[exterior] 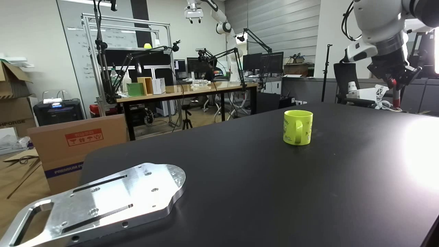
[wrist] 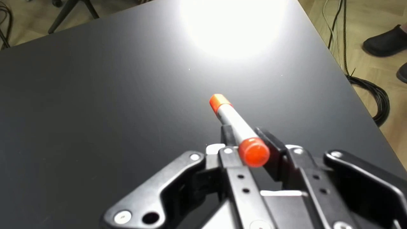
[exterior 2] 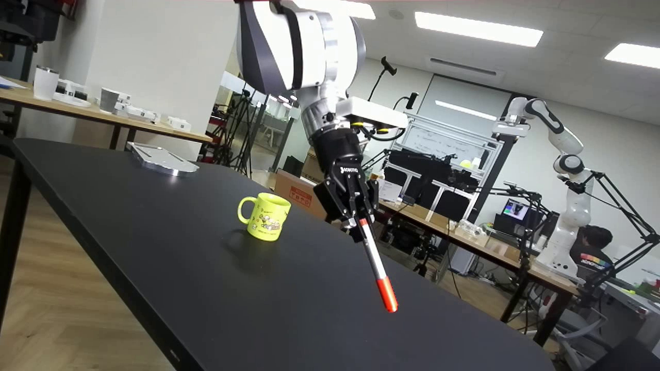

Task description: Put the marker on the table

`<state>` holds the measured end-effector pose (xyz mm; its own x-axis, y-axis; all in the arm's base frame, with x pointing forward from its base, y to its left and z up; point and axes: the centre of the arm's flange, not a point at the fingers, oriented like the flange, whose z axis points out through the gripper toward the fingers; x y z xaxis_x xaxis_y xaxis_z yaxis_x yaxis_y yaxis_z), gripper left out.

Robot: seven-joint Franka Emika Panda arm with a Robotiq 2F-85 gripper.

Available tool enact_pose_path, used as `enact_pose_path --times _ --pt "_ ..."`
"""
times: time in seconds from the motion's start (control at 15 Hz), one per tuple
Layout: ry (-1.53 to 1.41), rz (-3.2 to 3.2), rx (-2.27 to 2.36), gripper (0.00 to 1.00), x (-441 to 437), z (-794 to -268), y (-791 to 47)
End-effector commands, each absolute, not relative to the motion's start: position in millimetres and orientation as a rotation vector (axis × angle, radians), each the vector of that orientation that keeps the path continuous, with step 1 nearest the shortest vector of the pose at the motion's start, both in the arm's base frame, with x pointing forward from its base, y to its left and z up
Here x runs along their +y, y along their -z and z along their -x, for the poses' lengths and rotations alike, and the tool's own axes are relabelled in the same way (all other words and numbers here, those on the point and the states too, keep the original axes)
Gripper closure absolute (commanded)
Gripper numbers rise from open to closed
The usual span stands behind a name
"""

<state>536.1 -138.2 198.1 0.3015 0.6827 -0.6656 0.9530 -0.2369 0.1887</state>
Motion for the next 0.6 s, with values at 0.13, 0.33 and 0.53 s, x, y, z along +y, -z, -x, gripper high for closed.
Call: enact_pose_path --times 0.13,0.33,0.53 --pt "0.639 -2.041 1.431 0.77 -145.6 -538.7 -177.3" --pt "0.645 -2.046 1.428 0.77 -146.5 -542.7 -171.0" --pt "0.643 -2.046 1.426 0.77 -146.7 -544.2 -172.3"
